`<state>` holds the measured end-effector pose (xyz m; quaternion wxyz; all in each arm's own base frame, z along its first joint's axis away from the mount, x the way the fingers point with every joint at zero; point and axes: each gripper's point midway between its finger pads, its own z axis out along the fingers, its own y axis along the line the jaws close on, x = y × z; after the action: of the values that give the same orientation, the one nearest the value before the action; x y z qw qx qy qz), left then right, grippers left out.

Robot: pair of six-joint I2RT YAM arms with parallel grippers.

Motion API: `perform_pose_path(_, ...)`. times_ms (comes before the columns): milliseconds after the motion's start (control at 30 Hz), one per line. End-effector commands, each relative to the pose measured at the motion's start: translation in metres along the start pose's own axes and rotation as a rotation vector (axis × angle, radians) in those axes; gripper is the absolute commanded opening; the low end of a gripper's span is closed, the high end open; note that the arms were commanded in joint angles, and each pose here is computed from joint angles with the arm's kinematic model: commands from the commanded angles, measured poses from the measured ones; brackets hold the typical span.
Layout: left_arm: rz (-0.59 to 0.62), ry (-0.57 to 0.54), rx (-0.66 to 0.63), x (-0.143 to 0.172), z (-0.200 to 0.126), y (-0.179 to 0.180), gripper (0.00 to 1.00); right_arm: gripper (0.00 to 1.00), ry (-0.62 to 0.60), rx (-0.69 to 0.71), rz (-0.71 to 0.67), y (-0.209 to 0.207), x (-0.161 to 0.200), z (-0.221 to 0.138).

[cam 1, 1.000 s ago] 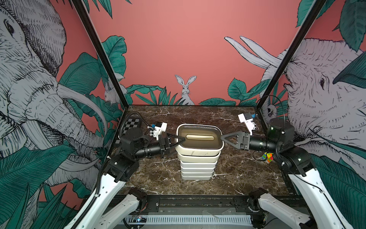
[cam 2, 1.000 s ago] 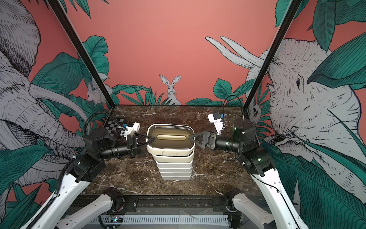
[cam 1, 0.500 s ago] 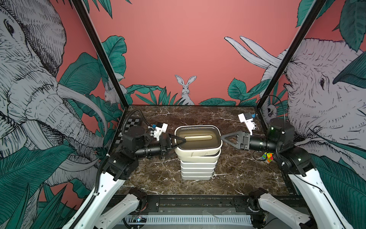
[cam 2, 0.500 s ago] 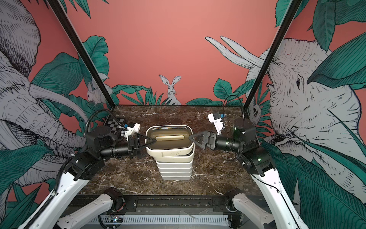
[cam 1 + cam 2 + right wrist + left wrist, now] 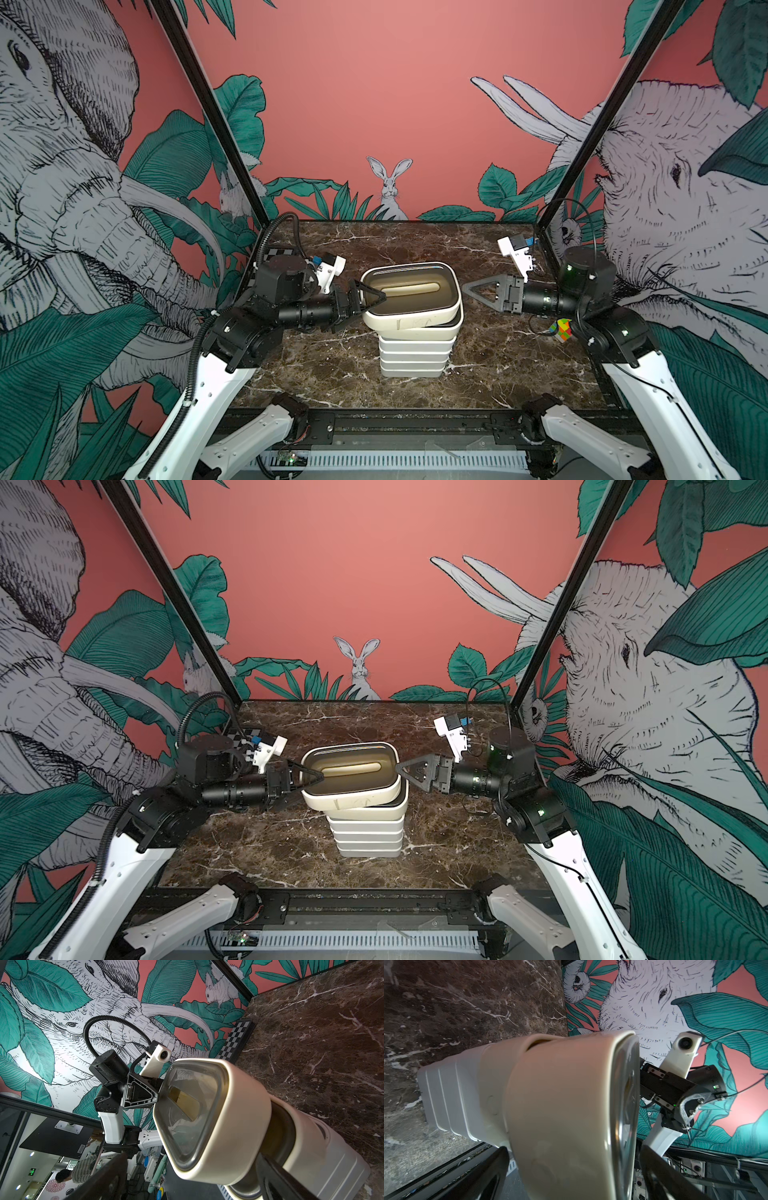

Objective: Stack the tissue boxes
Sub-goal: Place the tissue box at the tissue box.

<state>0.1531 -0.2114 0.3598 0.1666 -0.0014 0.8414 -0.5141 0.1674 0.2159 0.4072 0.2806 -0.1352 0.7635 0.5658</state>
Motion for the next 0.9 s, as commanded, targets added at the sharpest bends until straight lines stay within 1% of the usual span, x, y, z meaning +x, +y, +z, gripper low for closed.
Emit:
perform_pose_path(0,0.05,-0.037,-0.078,-0.004,-0.009,0.009,0.99,0.97,-0.005,-0.036,-0.037,0.009,-0.002,-0.001)
perform_pose_path(133,0.068,-0.047,-0.078,-0.008,-0.009,0.006,0.99,0.97,0.006,-0.044,-0.031,0.008,-0.002,0.002)
perform_pose_path(267,0.101,-0.064,-0.158,-0.01,-0.018,0.011,0.99,0.97,0.002,-0.048,-0.036,0.01,-0.005,0.003)
perform_pose_path(400,0.13,-0.086,-0.166,-0.011,-0.028,0.006,0.99,0.97,0.002,-0.048,-0.038,0.01,-0.006,0.003)
perform_pose_path(467,0.133,-0.086,-0.144,-0.011,-0.028,0.001,0.99,0.97,0.003,-0.047,-0.038,0.009,-0.006,0.004)
perform_pose_path(567,0.135,-0.072,-0.058,-0.01,-0.026,-0.017,0.99,0.97,0.003,-0.048,-0.038,0.008,-0.007,0.006)
perform_pose_path(667,0.166,-0.105,-0.013,-0.014,-0.034,-0.033,0.99,0.97,0.0,-0.052,-0.041,0.011,-0.011,0.006)
perform_pose_path(767,0.165,-0.082,0.012,-0.014,-0.029,-0.037,1.0,0.97,-0.001,-0.052,-0.045,0.012,-0.012,0.006)
perform_pose_path(867,0.166,-0.085,0.045,-0.018,-0.022,-0.04,0.99,0.97,0.004,-0.047,-0.038,0.01,-0.011,0.007)
